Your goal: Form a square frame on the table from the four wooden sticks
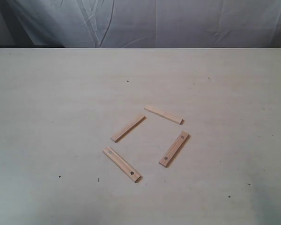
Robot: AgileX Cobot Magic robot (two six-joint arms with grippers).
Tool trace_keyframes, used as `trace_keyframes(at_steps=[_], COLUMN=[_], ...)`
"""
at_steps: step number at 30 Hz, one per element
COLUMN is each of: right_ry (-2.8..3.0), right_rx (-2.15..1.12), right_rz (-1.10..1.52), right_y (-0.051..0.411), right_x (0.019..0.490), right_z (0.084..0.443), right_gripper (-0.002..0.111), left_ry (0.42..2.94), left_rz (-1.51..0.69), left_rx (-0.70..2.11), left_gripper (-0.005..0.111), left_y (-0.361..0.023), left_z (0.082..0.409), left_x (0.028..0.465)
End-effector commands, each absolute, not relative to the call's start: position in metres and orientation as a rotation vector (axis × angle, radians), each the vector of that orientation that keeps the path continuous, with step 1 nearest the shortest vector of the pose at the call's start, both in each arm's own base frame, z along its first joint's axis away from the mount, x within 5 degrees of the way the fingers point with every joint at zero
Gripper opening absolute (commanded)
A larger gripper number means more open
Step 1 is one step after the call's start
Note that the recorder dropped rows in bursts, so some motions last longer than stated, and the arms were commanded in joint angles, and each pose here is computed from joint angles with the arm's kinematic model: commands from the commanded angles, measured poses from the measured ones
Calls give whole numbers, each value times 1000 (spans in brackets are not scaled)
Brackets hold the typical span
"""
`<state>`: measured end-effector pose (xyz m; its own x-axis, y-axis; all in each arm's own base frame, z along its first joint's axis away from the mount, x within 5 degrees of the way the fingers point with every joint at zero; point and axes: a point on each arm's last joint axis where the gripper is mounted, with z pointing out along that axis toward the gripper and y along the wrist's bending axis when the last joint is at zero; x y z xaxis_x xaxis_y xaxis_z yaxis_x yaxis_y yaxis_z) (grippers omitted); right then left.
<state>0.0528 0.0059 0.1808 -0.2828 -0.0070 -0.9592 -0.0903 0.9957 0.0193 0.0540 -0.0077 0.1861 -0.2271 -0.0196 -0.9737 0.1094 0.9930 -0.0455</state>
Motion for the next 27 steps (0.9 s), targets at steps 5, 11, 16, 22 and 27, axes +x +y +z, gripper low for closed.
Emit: trace_keyframes(at_steps=[5, 11, 16, 22, 27], right_ry=[1439, 1243, 1112, 1077, 1237], right_rx=[-36, -22, -13, -3, 24], right_rz=[69, 65, 62, 66, 105], right_y=[4, 2, 1, 1, 1], right_x=[56, 52, 47, 46, 52], right_z=[217, 235, 246, 248, 260], right_gripper=[0, 0, 0, 0, -1], left_ry=[1780, 1780, 1780, 1780, 1780], left_rz=[-124, -124, -124, -124, -124], left_rx=[66, 66, 66, 66, 66], left_gripper=[0, 0, 0, 0, 0], left_y=[-8, -8, -8, -8, -8], left_z=[186, 186, 186, 186, 186], left_x=[54, 54, 54, 54, 54])
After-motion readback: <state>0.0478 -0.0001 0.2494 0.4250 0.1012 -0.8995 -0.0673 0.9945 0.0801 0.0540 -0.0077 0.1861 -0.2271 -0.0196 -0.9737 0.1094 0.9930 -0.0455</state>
